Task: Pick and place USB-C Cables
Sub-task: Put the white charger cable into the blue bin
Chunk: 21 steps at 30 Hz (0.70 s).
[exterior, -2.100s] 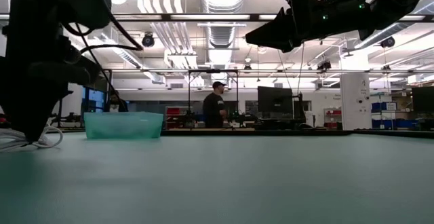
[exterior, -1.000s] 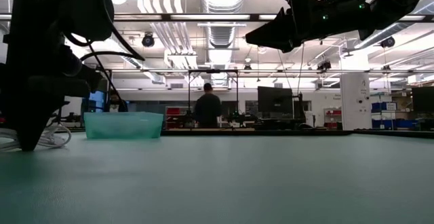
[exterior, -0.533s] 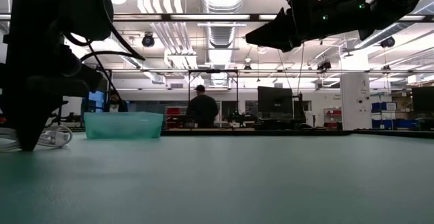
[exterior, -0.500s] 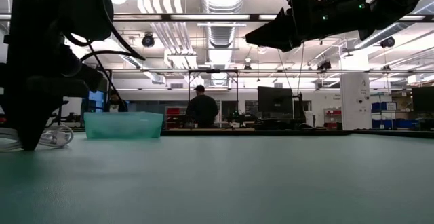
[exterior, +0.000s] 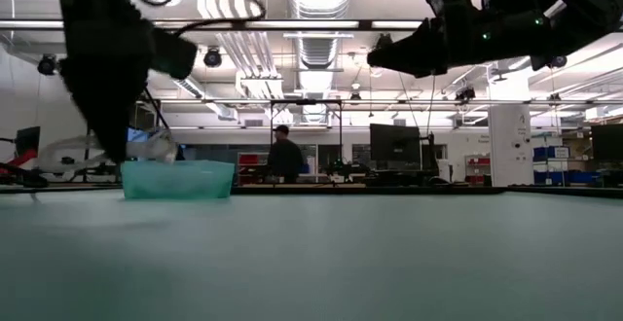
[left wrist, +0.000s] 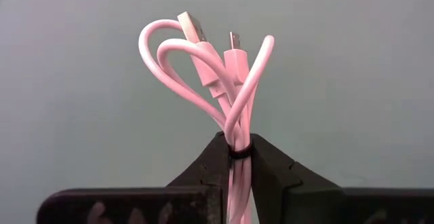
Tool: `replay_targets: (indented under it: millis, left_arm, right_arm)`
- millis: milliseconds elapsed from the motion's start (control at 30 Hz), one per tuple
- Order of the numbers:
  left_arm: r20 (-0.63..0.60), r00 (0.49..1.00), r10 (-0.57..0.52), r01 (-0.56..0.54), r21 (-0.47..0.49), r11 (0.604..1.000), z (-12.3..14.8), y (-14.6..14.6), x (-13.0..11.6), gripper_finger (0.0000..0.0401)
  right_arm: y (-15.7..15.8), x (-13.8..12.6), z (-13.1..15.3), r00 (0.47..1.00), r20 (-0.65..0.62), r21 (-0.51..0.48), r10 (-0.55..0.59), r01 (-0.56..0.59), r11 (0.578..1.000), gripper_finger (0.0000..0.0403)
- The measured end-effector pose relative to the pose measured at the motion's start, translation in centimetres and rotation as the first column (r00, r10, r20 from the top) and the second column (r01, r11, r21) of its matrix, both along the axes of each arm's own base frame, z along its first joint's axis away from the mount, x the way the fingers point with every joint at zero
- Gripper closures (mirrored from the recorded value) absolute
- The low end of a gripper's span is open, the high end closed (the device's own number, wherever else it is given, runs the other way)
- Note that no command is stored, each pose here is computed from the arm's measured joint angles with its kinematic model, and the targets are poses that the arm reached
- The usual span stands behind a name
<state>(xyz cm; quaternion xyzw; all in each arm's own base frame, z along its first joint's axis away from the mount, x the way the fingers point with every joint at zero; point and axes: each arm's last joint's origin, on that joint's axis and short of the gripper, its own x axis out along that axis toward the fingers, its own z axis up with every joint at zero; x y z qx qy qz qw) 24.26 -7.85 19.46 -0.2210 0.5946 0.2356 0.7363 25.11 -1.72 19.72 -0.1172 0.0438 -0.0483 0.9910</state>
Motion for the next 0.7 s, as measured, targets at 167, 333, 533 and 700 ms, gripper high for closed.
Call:
replay_targets:
  millis: [167,333,533,700]
  left_arm:
    - [0.054,0.993,-0.106,0.104,0.038,0.994,1.6,0.2,1.1,0.0376]
    - [0.079,0.98,-0.185,0.181,0.06,0.982,2.7,0.7,1.9,0.0375]
    - [0.082,0.962,-0.261,0.254,0.093,0.963,3.5,2.1,2.6,0.0375]
    - [0.078,0.947,-0.312,0.301,0.121,0.946,4.3,3.5,3.1,0.0375]
  right_arm:
    - [0.1,-1.1,-0.3,1.0,0.002,0.015,0.0,0.0,1.0,0.0284]
    - [0.2,-2.7,-0.3,1.0,0.026,0.051,-0.002,0.001,0.999,0.0284]
    - [0.3,-4.5,-0.4,0.998,0.06,0.078,0.012,-0.016,0.997,0.0284]
    - [0.4,-5.9,-0.5,0.996,0.092,0.095,0.01,-0.018,0.995,0.0284]
